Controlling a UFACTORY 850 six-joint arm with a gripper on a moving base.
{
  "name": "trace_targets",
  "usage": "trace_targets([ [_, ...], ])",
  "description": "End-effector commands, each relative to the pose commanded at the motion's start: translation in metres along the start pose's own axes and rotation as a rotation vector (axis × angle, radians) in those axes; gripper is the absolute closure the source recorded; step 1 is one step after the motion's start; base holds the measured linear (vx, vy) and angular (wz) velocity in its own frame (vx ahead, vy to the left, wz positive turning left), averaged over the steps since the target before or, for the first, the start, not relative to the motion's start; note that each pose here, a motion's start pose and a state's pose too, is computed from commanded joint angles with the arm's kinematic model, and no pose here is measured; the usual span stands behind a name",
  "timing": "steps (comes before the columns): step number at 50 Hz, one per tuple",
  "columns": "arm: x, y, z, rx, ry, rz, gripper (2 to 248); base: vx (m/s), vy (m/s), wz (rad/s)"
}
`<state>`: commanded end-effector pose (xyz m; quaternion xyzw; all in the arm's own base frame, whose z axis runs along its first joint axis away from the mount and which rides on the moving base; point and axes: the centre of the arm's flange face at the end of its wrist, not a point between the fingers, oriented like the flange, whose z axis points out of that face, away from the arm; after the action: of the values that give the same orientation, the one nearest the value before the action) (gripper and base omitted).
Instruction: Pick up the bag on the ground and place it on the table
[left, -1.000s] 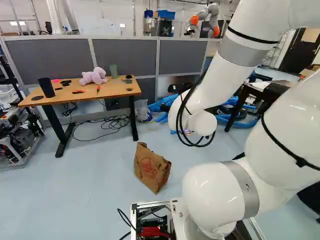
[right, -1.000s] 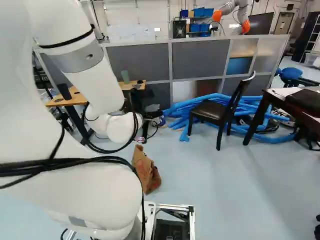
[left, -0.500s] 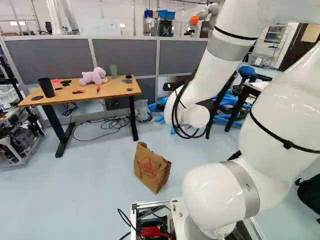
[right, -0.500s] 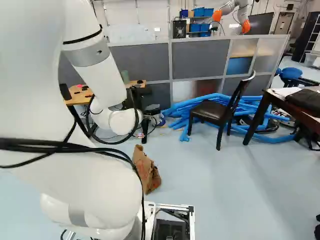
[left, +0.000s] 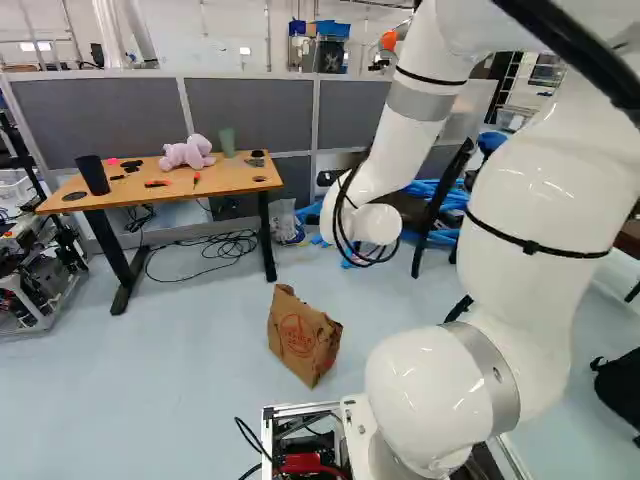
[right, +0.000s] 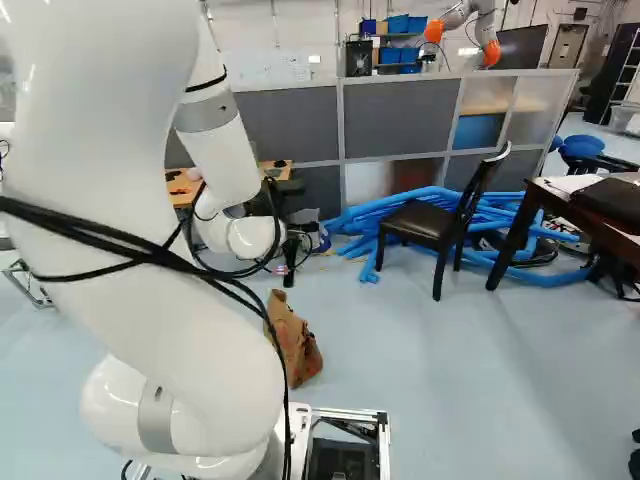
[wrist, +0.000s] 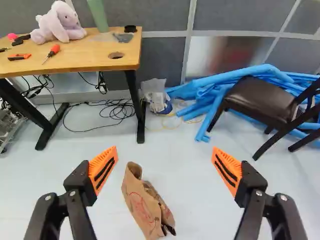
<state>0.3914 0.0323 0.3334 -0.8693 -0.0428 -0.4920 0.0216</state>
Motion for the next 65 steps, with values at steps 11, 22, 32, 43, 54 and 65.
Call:
trace_targets([
  [11, -0.003, -0.005, 0.024, 0.01, -0.048, -0.006, 3, 0.0, 0.0, 0.0],
  [22, -0.006, -0.01, 0.048, 0.021, -0.099, -0.014, 3, 0.0, 0.0, 0.0],
  [32, -0.011, -0.017, 0.07, 0.033, -0.15, -0.022, 3, 0.0, 0.0, 0.0],
  [43, -0.017, -0.025, 0.093, 0.046, -0.207, -0.033, 3, 0.0, 0.0, 0.0],
  [54, -0.024, -0.033, 0.116, 0.057, -0.26, -0.044, 3, 0.0, 0.0, 0.0],
  [65, -0.032, -0.04, 0.139, 0.066, -0.311, -0.054, 3, 0.0, 0.0, 0.0],
])
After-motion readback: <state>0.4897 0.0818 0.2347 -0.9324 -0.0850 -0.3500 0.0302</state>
